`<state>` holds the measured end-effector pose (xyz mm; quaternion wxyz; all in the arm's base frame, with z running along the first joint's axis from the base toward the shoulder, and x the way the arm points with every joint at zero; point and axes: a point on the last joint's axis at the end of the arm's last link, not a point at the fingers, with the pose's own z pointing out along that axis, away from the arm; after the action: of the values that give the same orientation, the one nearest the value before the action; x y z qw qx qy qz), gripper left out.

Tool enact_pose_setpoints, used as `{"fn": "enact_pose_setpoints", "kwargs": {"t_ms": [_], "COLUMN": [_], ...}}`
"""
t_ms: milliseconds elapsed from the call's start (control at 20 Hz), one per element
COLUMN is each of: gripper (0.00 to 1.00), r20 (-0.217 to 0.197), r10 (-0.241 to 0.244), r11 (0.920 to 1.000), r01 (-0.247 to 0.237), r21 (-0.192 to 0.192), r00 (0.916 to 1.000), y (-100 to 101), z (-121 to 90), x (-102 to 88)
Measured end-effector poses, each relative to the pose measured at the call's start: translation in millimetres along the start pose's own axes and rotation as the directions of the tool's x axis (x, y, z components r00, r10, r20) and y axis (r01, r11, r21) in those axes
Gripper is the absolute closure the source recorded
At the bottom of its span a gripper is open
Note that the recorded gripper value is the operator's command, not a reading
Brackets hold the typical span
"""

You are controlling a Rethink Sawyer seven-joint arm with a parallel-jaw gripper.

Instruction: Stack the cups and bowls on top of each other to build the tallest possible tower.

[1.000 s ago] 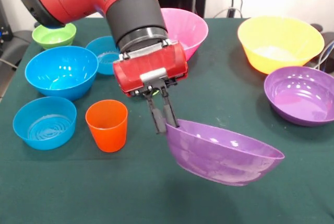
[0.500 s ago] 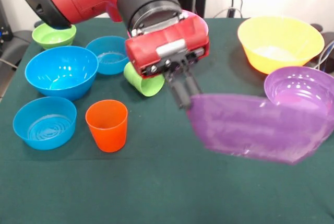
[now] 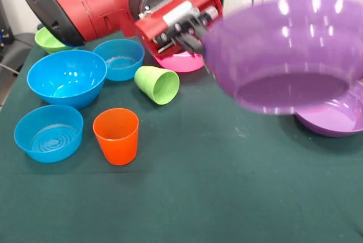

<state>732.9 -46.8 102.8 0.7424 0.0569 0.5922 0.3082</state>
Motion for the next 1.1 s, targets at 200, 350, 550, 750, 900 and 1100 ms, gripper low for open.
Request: {"fn": "enact_pose_setpoints", "kwargs": {"t_ms": [200, 350, 550, 750, 900, 1100], "gripper": [1.0, 1.0, 1.0, 1.0, 1.0, 1.0], "r20": [0.134, 0.201, 0.262, 0.284, 0.276, 0.263], "r10": [0.053, 0.058, 0.044, 0.025, -0.002, -0.037], "r11": [0.9974, 0.9942, 0.9859, 0.9696, 0.9467, 0.9151], "r01": [-0.046, -0.039, 0.001, 0.046, 0.09, 0.139], "r21": [-0.056, -0.101, -0.167, -0.24, -0.309, -0.379], "r00": [0.9895, 0.9779, 0.964, 0.9584, 0.9612, 0.9641], "y": [3, 7, 14, 25, 37, 49], "z": [-15, -26, -41, -53, -59, -58], "x": [-7.8, -9.3, -7.3, -0.1, 6.8, 8.9]}}
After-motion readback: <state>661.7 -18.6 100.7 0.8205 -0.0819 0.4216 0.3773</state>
